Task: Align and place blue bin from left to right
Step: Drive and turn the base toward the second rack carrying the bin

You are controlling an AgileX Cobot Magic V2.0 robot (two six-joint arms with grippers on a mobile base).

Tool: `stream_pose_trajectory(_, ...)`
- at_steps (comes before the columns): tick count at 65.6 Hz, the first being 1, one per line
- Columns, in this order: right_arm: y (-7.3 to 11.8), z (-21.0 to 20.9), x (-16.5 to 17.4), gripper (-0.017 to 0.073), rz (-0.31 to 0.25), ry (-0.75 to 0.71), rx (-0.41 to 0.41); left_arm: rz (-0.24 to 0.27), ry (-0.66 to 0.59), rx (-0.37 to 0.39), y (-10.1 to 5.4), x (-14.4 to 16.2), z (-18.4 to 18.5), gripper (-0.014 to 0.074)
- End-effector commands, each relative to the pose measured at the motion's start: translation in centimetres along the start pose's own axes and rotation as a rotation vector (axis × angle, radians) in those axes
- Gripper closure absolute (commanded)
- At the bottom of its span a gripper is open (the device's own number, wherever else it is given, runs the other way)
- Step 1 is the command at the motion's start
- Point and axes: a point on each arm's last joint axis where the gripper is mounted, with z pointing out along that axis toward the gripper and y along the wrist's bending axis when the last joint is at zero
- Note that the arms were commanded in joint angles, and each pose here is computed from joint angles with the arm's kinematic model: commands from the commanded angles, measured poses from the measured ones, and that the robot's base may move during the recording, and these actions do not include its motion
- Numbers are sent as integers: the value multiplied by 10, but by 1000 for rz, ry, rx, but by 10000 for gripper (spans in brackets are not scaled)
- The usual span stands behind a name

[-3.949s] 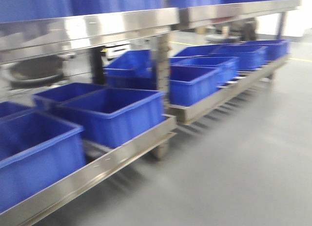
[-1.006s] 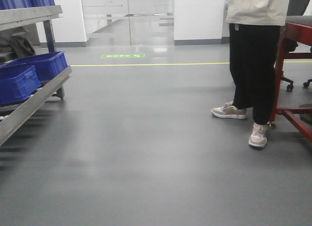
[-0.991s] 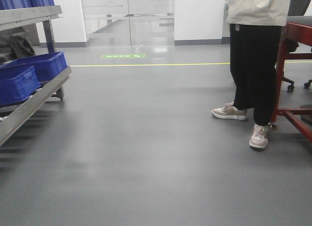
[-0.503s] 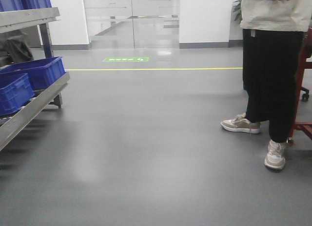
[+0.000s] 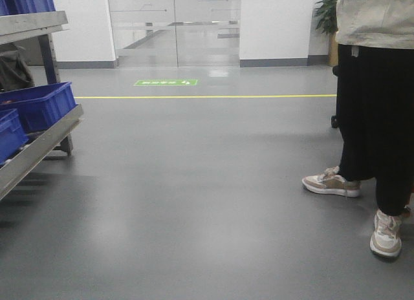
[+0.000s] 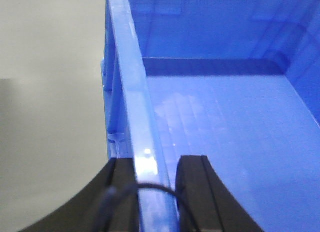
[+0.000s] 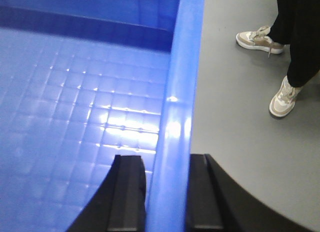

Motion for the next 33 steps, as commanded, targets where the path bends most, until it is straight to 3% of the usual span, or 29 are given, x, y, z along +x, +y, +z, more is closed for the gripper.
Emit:
stream_pose_trajectory(1, 2, -13, -12, 712, -29, -141, -23, 6, -127, 60, -5, -13, -18, 704)
stream_pose_trajectory(33, 2, -13, -12, 712, -29, -141, -23, 6, -127, 60, -5, -13, -18, 704)
